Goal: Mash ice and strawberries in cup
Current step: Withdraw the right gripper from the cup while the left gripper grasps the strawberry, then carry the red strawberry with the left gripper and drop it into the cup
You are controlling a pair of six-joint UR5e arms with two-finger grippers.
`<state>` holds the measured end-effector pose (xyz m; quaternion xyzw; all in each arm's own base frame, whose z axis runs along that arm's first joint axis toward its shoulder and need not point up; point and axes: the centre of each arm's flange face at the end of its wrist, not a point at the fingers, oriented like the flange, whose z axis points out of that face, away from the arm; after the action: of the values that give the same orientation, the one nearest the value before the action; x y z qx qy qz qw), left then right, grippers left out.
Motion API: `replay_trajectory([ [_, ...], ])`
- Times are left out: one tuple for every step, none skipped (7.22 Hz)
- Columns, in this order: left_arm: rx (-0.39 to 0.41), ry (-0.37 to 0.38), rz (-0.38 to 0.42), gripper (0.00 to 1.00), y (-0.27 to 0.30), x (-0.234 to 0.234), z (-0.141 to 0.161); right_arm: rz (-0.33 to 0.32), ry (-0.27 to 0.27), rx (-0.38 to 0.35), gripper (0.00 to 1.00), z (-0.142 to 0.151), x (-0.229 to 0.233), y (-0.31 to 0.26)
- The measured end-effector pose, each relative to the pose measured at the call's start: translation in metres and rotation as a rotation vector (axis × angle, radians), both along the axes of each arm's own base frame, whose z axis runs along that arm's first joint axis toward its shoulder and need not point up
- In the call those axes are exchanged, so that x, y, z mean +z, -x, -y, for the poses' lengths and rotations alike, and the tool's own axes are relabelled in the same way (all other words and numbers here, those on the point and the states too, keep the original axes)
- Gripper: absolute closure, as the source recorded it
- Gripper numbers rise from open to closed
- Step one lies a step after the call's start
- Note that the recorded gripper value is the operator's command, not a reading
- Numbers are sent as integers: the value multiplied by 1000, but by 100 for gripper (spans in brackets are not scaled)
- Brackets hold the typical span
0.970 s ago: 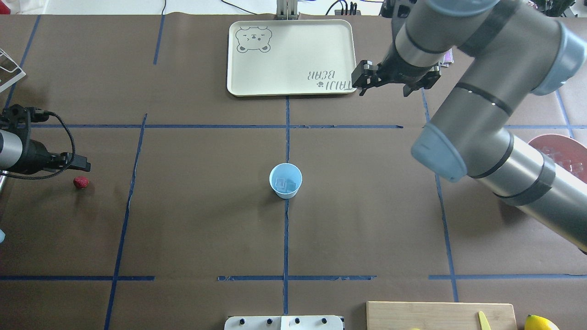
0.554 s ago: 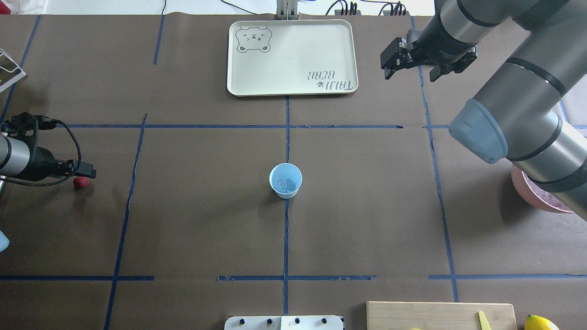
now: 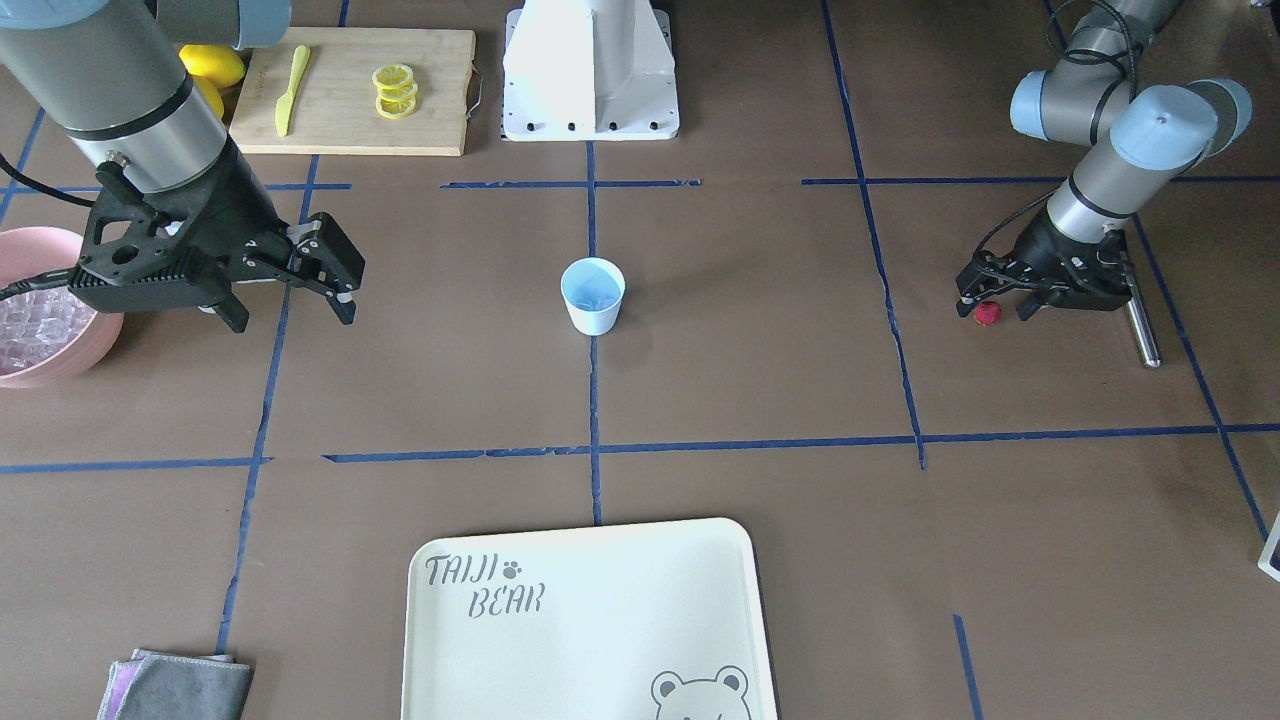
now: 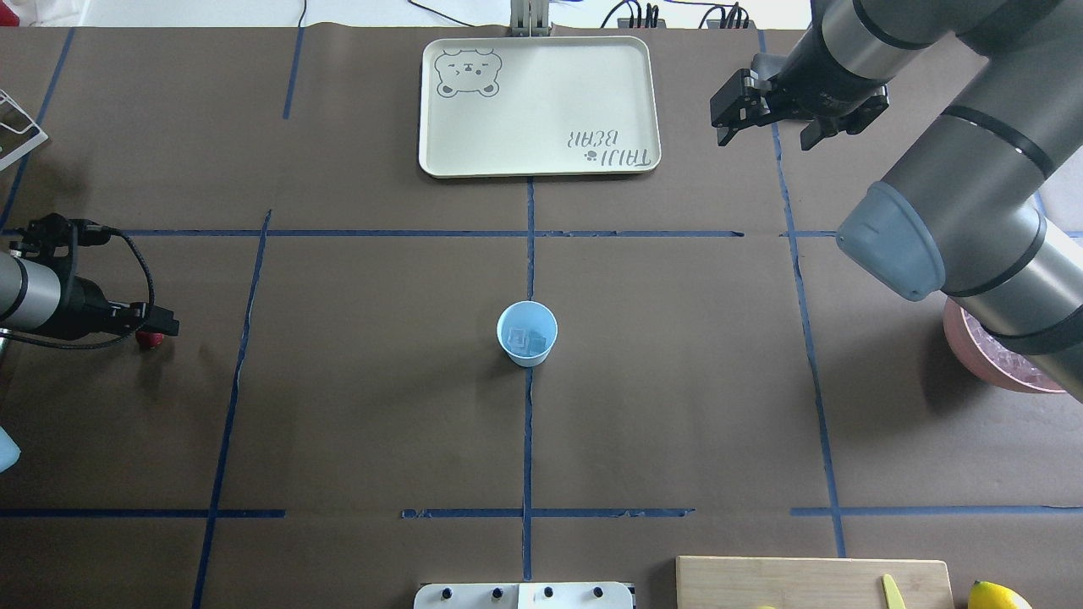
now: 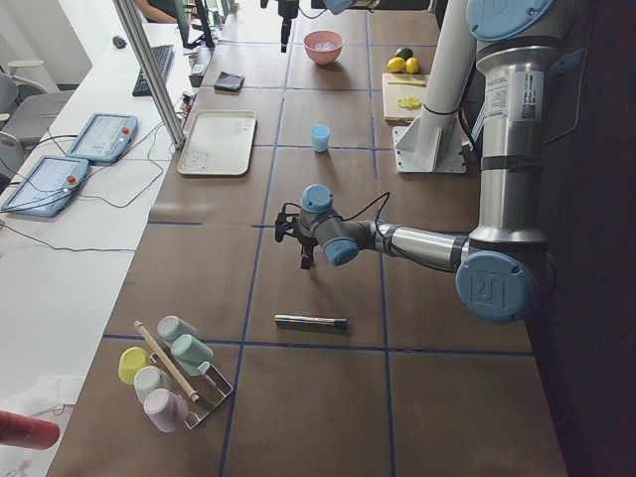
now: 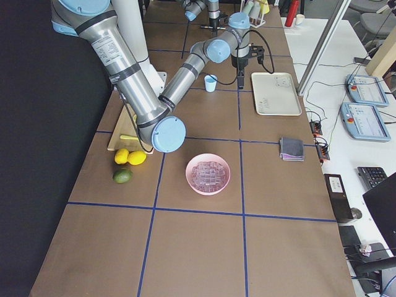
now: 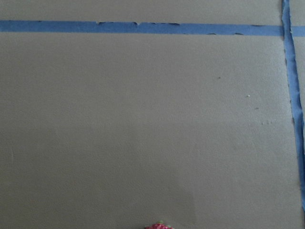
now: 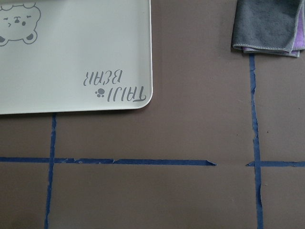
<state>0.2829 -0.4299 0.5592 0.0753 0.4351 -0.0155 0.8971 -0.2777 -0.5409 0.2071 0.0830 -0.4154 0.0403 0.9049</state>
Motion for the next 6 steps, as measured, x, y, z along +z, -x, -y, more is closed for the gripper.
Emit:
replay_trajectory([
  [1,1,1,73,0,0,0,-5,1,1,1,1,4,-3],
  [0,2,2,91,0,1,0,-8,-1,0,0,2,7,-6],
  [0,1,3,100,1,2,-1,-11,-2,-1,1,3,9,-9],
  [1,1,5,100,2,2,-2,-15,-5,0,0,5,12,-13],
  [2,-4,-2,100,4,-7,-4,-24,-12,-8,0,9,22,-26],
  [4,-2,-4,100,5,-28,-5,-35,-26,-36,0,14,43,-48],
])
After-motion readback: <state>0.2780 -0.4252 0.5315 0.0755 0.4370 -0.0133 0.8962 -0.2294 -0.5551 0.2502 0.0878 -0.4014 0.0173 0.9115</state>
